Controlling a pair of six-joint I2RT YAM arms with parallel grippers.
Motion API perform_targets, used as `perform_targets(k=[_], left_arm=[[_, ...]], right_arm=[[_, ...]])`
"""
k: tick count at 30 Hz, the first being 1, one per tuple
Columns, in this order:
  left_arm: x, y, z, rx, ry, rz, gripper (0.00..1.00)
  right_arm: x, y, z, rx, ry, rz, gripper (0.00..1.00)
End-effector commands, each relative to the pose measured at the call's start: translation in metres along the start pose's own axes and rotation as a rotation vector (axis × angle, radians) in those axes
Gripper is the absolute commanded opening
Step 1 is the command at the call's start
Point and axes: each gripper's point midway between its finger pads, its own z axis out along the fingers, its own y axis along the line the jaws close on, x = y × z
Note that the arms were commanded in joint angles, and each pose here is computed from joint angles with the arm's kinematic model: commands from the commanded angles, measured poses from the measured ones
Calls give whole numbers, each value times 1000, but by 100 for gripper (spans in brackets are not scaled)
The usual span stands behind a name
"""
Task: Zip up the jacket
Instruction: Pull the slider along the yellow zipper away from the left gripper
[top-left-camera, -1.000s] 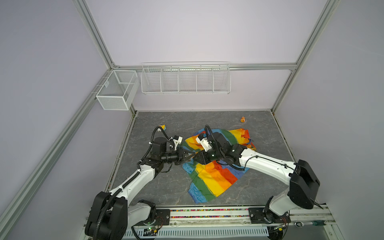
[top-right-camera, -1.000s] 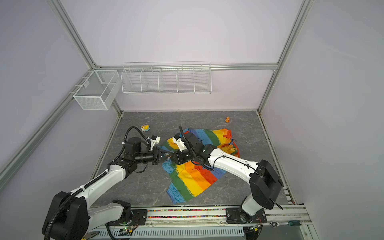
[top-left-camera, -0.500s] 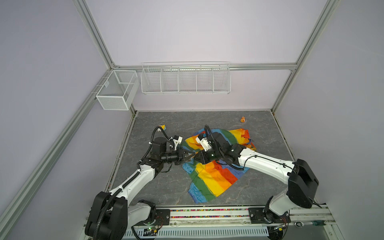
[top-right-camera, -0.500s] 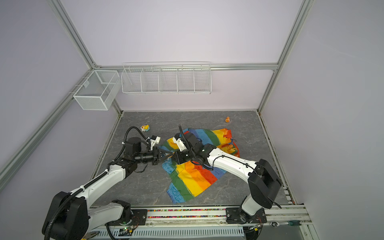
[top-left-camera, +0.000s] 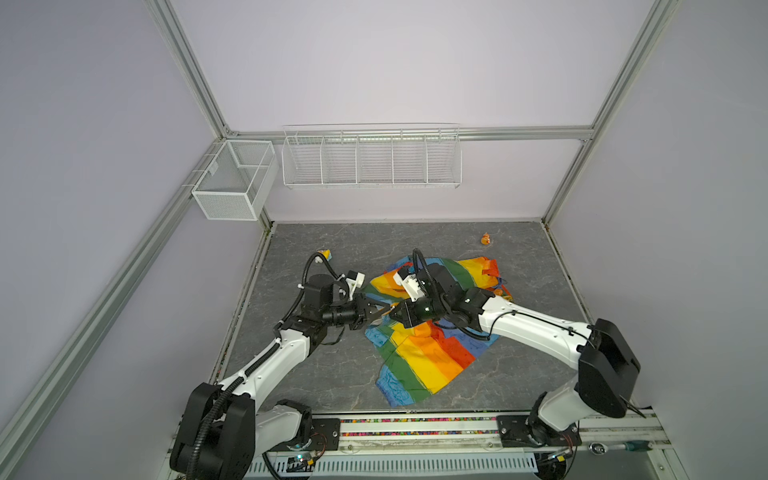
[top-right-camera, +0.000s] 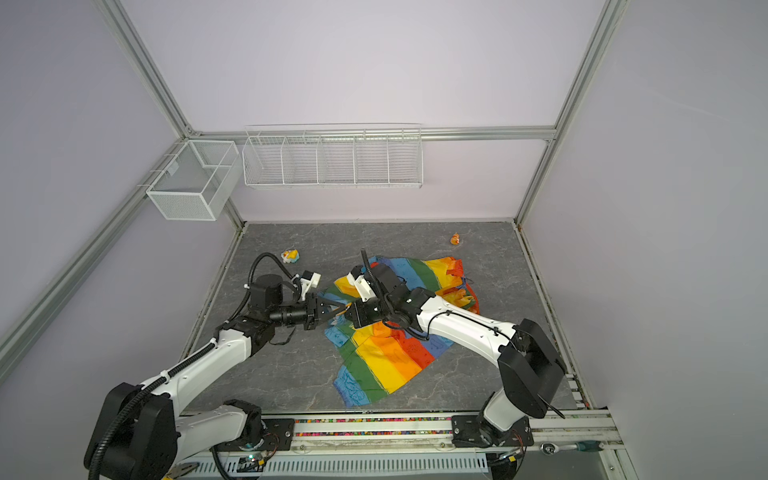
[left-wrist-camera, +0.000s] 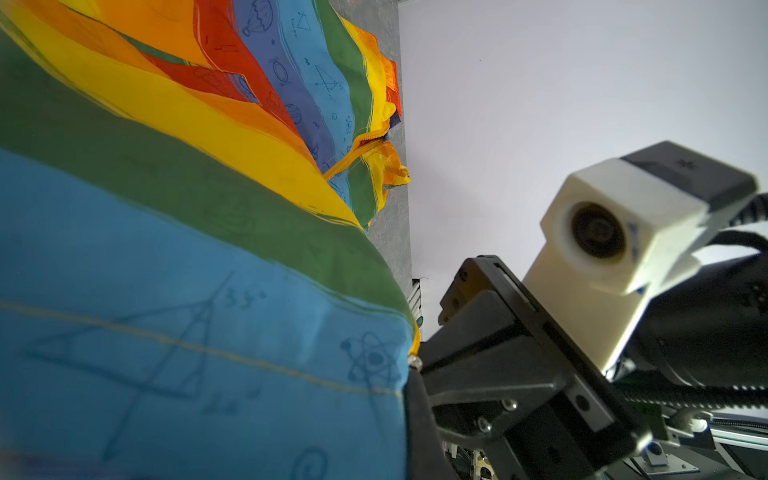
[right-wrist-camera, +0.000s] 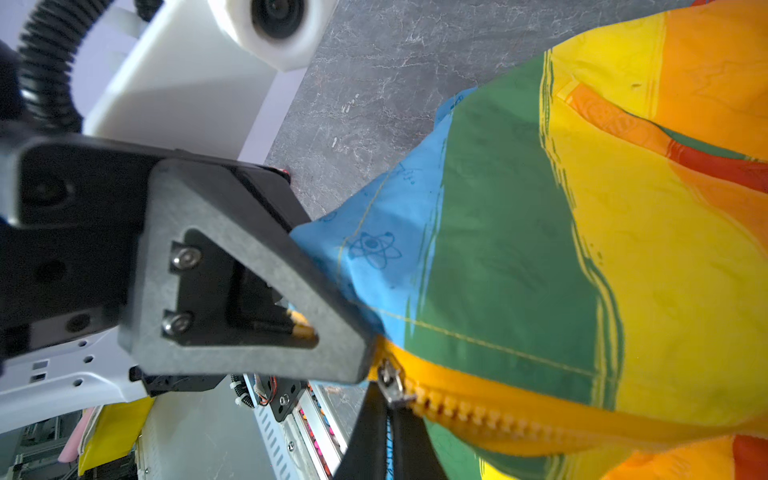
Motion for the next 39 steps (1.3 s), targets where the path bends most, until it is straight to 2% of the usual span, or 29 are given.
perform_targets(k=[1,11,22,39], left_arm=[[-3,-11,-3,31,1,34,0],[-3,-7,-3,23,-2,32,0],[-9,-4,-11,8,-43,36,0],[-20,5,-23,-76,-113,61,0]], right_arm=[[2,-14,-9,25,-11,52,7],[6,-2,-18,-75,15,116,7],[8,-13,-18,-148,43,238,7],[19,-64,-8,-56,54,370,7]])
